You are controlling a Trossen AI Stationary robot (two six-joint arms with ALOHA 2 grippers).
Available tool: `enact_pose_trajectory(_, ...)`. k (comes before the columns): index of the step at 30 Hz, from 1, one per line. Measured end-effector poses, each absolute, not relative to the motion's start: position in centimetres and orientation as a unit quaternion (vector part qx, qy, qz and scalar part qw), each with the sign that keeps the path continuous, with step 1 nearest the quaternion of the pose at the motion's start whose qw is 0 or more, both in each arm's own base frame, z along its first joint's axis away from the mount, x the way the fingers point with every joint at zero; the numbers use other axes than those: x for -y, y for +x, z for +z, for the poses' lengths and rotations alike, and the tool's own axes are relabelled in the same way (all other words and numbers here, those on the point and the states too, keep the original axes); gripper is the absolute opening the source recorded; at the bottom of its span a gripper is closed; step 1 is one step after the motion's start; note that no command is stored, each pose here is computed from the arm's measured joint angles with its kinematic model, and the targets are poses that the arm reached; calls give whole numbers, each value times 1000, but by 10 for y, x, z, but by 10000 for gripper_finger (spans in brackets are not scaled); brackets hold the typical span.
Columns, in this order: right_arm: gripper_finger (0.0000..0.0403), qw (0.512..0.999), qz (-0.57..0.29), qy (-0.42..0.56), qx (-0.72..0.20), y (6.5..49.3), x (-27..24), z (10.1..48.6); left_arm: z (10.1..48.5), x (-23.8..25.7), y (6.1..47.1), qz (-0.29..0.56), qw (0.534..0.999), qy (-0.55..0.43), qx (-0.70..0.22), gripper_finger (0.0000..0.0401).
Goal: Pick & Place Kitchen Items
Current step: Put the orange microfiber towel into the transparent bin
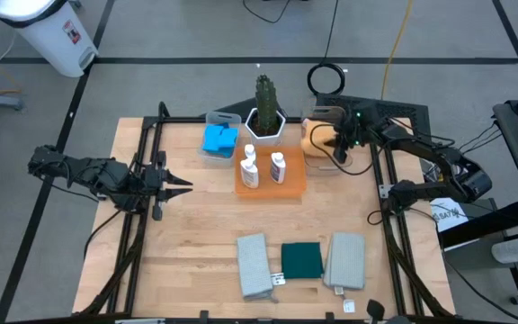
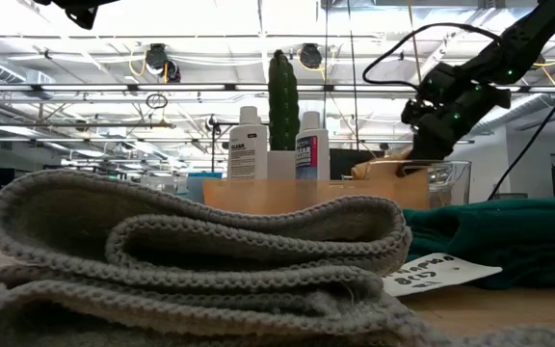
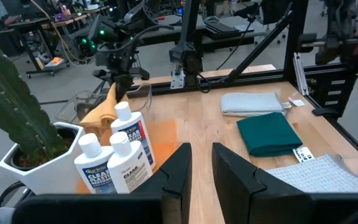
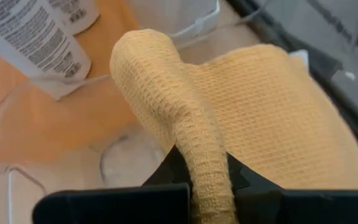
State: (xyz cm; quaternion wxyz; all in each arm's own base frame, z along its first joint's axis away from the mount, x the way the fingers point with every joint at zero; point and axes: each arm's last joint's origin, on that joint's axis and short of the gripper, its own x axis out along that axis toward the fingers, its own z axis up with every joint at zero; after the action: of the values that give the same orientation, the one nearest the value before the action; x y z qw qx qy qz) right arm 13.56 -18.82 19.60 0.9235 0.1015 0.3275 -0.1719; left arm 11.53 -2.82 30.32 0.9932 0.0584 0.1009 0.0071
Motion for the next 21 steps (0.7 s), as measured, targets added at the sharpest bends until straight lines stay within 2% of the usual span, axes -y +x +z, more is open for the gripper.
enact_pose_trajectory(6,15,912,-182,157,-332,134,186,194,303,28,115,7,993,58,-101,67)
enact_pose_trajectory(15,106,883,-186,235,-361,130,179,187,303,28,115,7,993,58,-101,67)
enact_pose_trajectory(21,164,883,-196,245,-350,129,178,190,303,28,115,7,993,58,-101,67)
